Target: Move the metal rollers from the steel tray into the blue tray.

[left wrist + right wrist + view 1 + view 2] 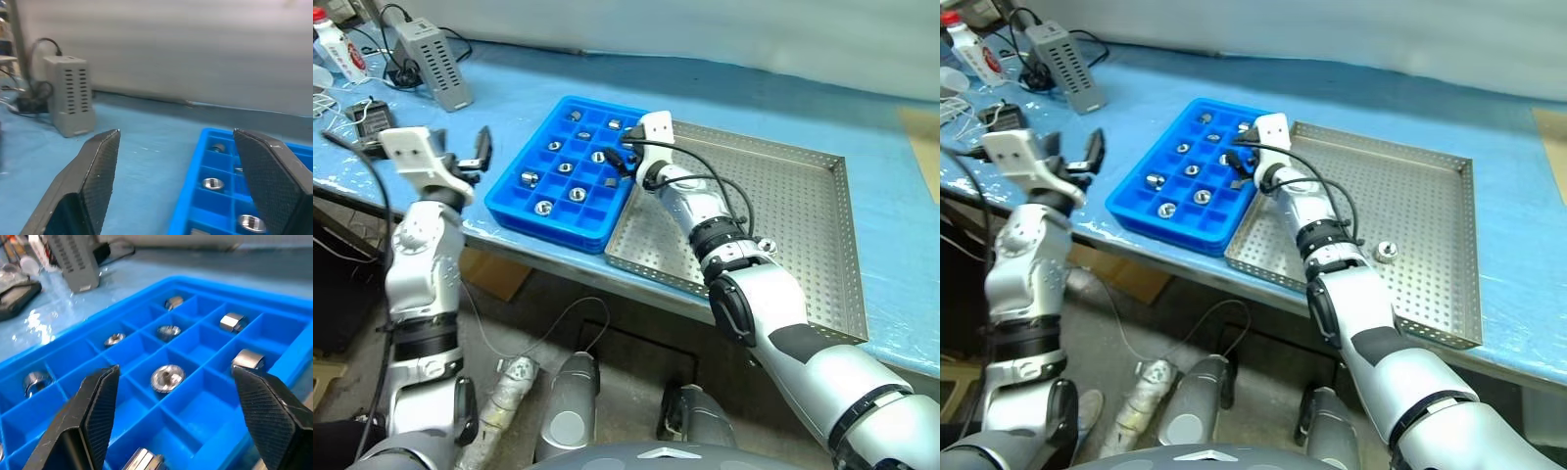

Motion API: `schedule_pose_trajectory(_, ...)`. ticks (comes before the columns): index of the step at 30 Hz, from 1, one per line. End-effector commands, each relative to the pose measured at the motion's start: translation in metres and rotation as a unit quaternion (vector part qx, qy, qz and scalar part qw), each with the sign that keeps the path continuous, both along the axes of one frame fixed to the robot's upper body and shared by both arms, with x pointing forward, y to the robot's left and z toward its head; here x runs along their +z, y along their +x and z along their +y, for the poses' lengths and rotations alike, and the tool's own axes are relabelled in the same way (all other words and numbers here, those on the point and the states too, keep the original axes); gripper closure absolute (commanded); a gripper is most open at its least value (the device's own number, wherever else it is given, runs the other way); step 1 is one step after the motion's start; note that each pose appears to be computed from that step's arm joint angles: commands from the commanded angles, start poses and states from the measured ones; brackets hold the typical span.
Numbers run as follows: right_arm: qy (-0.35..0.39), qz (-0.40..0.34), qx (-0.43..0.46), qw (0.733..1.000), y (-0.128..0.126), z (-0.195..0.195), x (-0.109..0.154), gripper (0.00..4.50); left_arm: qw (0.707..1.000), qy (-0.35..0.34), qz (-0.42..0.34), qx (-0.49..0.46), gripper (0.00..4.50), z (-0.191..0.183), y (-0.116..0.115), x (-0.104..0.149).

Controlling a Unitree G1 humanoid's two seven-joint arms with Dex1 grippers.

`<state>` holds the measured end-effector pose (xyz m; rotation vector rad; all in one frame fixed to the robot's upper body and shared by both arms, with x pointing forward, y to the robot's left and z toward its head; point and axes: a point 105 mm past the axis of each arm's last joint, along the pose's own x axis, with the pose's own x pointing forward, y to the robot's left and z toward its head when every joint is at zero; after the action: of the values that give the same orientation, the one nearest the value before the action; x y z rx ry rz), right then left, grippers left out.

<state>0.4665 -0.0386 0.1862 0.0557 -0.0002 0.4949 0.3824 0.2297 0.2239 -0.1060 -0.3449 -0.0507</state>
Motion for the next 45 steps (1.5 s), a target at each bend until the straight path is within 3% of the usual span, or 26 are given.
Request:
schedule_pose_trajectory(1,0.009,-0.053,-0.046,0.997,0.000,-0.040,0.023,0.63,0.998,0.005,-0.016,-0.061,0.59,-0.032,0.018,0.010)
schedule_pose_trajectory(5,-0.016,-0.056,-0.088,0.994,-0.014,-0.091,0.014,0.63,0.989,0.012,-0.017,-0.147,0.59,-0.077,0.041,0.015)
schedule_pose_trajectory(13,-0.058,-0.053,-0.105,0.991,-0.064,-0.131,0.003,0.63,0.941,0.083,-0.048,-0.324,0.59,-0.158,0.045,0.022)
schedule_pose_trajectory(16,-0.063,-0.006,-0.104,0.992,-0.073,-0.135,-0.013,0.63,0.935,0.095,-0.052,-0.339,0.59,-0.165,0.048,0.022)
schedule_pose_trajectory(20,-0.091,0.092,-0.046,0.990,-0.094,-0.123,-0.059,0.63,0.934,0.089,-0.055,-0.343,0.59,-0.168,0.050,0.023)
schedule_pose_trajectory(23,-0.128,0.137,-0.052,0.981,-0.102,-0.130,-0.082,0.63,0.935,0.089,-0.059,-0.337,0.59,-0.164,0.051,0.022)
schedule_pose_trajectory(26,-0.143,0.152,-0.068,0.976,-0.105,-0.142,-0.092,1.22,0.939,0.087,-0.062,-0.326,0.59,-0.156,0.051,0.022)
schedule_pose_trajectory(31,-0.118,0.099,-0.060,0.986,-0.092,-0.133,-0.069,2.86,0.948,0.092,-0.059,-0.298,0.59,-0.139,0.052,0.020)
schedule_pose_trajectory(36,-0.063,-0.006,-0.010,0.998,-0.071,-0.091,-0.022,2.85,0.964,0.084,-0.070,-0.243,0.59,-0.108,0.053,0.028)
schedule_pose_trajectory(39,-0.021,-0.037,0.063,0.997,-0.066,-0.050,0.000,2.85,0.970,0.117,-0.060,-0.206,0.59,-0.089,0.048,0.023)
schedule_pose_trajectory(45,-0.021,-0.057,0.279,0.958,-0.094,0.039,0.007,2.85,0.985,0.123,-0.046,-0.113,0.59,-0.038,0.027,0.016)
